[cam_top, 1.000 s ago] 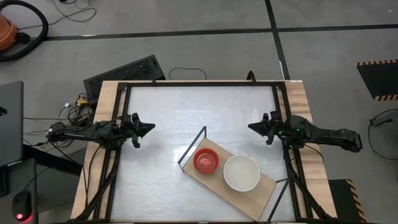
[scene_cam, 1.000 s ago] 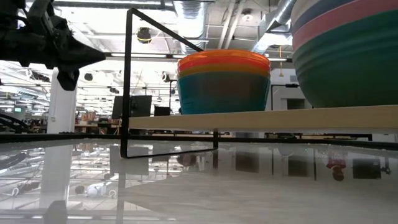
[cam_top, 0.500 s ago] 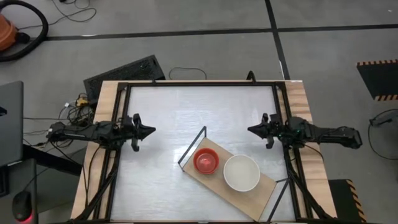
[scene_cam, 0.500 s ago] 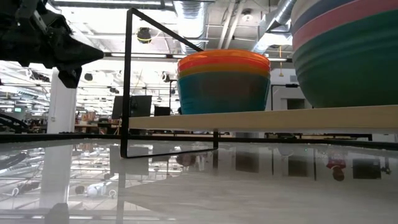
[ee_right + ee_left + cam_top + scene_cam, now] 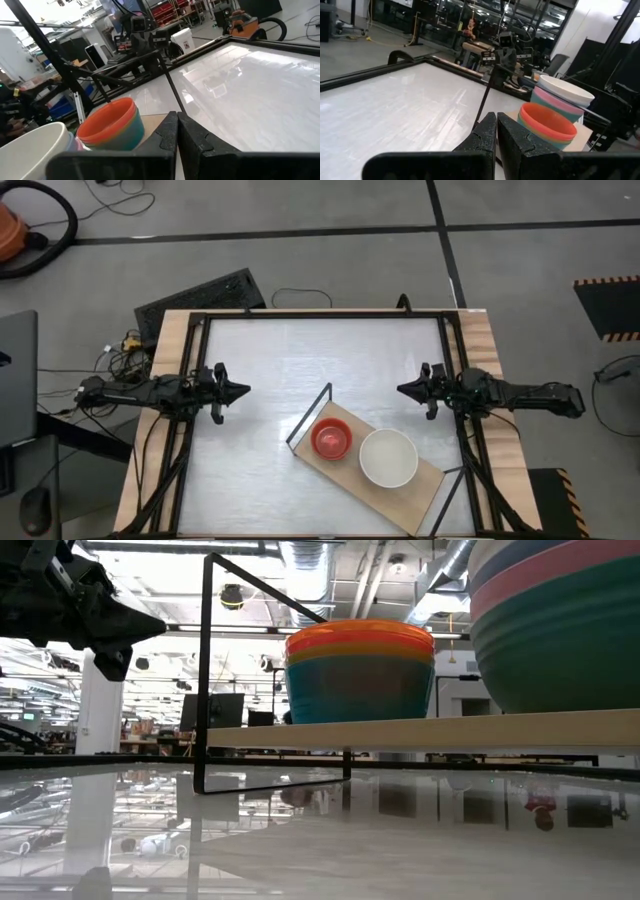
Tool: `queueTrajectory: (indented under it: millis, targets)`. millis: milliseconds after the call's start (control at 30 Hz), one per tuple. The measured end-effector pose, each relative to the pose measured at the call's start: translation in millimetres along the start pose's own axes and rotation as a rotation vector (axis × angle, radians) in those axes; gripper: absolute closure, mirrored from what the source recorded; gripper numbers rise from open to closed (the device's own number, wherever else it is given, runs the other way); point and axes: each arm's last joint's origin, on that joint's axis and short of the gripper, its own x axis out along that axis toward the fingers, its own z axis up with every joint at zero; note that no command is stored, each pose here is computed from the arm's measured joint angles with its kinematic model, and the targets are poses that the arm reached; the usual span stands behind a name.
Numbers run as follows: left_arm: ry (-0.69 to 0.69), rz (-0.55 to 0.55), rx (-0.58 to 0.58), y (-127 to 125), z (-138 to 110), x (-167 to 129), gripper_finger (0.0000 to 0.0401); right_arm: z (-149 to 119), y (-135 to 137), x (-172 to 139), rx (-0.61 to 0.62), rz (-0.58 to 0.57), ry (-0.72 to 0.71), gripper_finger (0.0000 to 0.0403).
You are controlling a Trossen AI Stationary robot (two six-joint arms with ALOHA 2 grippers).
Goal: Place and stack bowls onto a shelf
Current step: Return to Home Position
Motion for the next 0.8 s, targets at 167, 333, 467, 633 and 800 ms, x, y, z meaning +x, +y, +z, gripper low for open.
queueTrajectory:
  millis: [167, 333, 467, 633, 800]
  targets:
    - [-0.001, 0.004, 0.002, 0.2, -0.1, 0.0, 0.0401, -0.1, 0.0, 0.0, 0.000, 0.000, 0.000, 0.0371]
    - [-0.001, 0.004, 0.038, 0.2, -0.1, 0.0, 0.0401, 0.3, 0.1, 0.0, 0.001, 0.002, -0.004, 0.0371]
    - [-0.001, 0.004, 0.029, 0.2, -0.1, 0.0, 0.0401, 0.4, 0.2, 0.0, 0.001, 0.003, -0.006, 0.0371]
    - [-0.001, 0.005, 0.029, 0.2, -0.2, 0.0, 0.0401, 0.5, 0.2, 0.0, 0.001, 0.004, -0.007, 0.0371]
    - [-0.001, 0.004, 0.028, 0.2, -0.2, 0.0, 0.0401, 0.4, 0.2, 0.1, 0.001, 0.004, -0.007, 0.0371]
